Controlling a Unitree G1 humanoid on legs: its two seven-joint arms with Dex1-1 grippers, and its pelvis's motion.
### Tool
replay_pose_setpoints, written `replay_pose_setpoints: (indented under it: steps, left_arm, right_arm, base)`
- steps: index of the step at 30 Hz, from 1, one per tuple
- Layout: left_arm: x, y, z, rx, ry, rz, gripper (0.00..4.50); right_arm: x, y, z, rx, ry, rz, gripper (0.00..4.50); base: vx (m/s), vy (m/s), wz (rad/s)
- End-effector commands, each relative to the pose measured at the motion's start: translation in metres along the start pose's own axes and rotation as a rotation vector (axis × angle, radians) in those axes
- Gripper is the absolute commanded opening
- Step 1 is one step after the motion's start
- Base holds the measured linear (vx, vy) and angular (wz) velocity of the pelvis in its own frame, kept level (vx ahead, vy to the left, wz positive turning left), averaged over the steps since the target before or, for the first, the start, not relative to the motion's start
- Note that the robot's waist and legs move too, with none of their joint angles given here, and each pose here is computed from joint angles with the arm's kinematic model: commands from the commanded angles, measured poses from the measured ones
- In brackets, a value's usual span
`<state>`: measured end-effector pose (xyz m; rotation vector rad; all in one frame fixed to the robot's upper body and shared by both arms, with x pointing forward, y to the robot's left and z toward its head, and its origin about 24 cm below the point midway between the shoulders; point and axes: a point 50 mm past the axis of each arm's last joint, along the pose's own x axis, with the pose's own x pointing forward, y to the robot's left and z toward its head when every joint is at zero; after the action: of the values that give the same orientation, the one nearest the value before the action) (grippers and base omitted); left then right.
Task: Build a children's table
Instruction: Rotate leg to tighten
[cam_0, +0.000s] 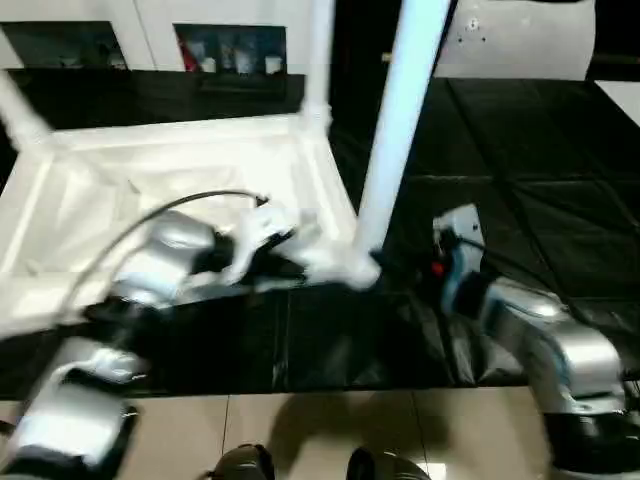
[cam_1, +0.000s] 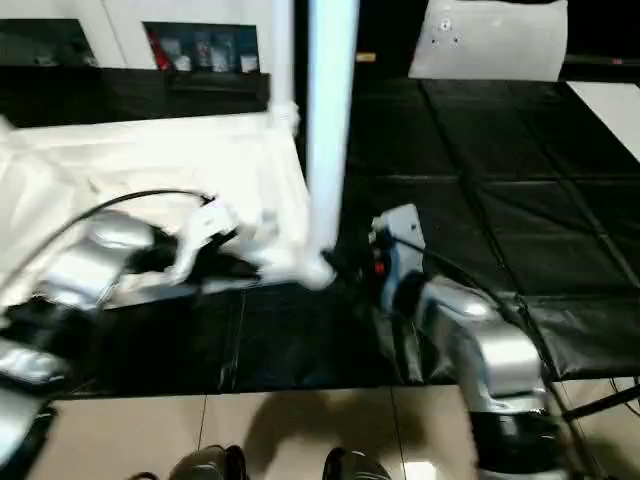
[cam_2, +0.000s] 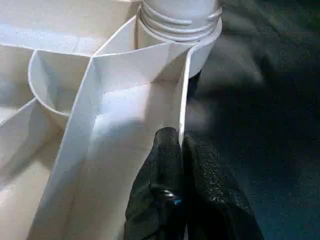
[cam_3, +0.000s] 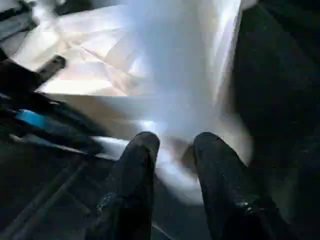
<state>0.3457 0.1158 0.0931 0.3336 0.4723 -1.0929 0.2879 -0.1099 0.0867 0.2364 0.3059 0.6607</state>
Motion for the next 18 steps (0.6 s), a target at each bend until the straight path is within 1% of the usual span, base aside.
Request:
replay_pose_setpoints:
  steps: [1,2,3,4,5,6,9,10,12,13,14,16,17,18]
  left_arm:
    - [0.011,0.001,0.012,-0.045,-0.051,0.079,0.00]
    - [0.012,0.001,0.012,-0.046,-0.054,0.084,0.00]
    - [0.017,0.000,0.016,-0.032,-0.068,0.089,0.00]
    - [0.018,-0.001,0.016,-0.026,-0.069,0.084,0.00]
    - [0.019,-0.002,0.017,-0.014,-0.069,0.078,0.00]
    - [0.020,-0.003,0.017,0.022,-0.067,0.059,0.00]
    - [0.021,-0.004,0.016,0.038,-0.059,0.050,0.00]
    - [0.020,-0.004,0.016,0.072,-0.065,0.033,0.00]
    - [0.018,-0.002,0.014,0.071,-0.061,0.036,0.00]
    - [0.016,-0.002,0.013,0.113,-0.072,0.022,0.00]
    - [0.015,-0.002,0.013,0.118,-0.074,0.020,0.00]
    - [0.011,0.001,0.009,0.146,-0.102,0.035,0.00]
    - [0.009,0.003,0.008,0.138,-0.110,0.047,0.00]
    - [0.007,0.004,0.008,0.121,-0.142,0.049,0.00]
  right_arm:
    - [0.014,0.007,-0.005,0.052,0.012,-0.082,1.04]
    - [0.015,0.007,-0.006,0.060,0.011,-0.093,1.04]
    - [0.020,0.008,-0.007,0.077,-0.008,-0.132,1.04]
    - [0.021,0.008,-0.007,0.083,-0.015,-0.137,1.26]
    - [0.022,0.008,-0.007,0.092,-0.024,-0.144,1.34]
    - [0.023,0.007,-0.007,0.098,-0.039,-0.171,1.39]
    - [0.023,0.008,-0.006,0.099,-0.045,-0.178,1.60]
    - [0.021,0.008,-0.006,0.079,-0.053,-0.185,1.73]
    - [0.018,0.009,-0.004,0.067,-0.067,-0.175,1.88]
    - [0.013,0.008,-0.001,0.040,-0.081,-0.180,1.94]
    - [0.013,0.008,-0.001,0.037,-0.083,-0.181,2.05]
    - [0.003,0.012,0.000,0.005,-0.094,-0.151,2.25]
    - [0.000,0.014,0.000,-0.001,-0.098,-0.140,2.25]
    - [-0.005,0.018,-0.002,-0.016,-0.091,-0.116,2.39]
  base:
    - [0.000,0.000,0.00]
    - [0.000,0.000,0.00]
    - [0.000,0.000,0.00]
    - [0.000,0.000,0.00]
    - [0.000,0.000,0.00]
    - [0.000,0.000,0.00]
    - [0.000,0.000,0.00]
    - [0.000,0.000,0.00]
    - [0.000,0.000,0.00]
    - [0.000,0.000,0.00]
    - [0.000,0.000,0.00]
    - [0.000,0.000,0.00]
    - [0.000,0.000,0.00]
    - [0.000,0.000,0.00]
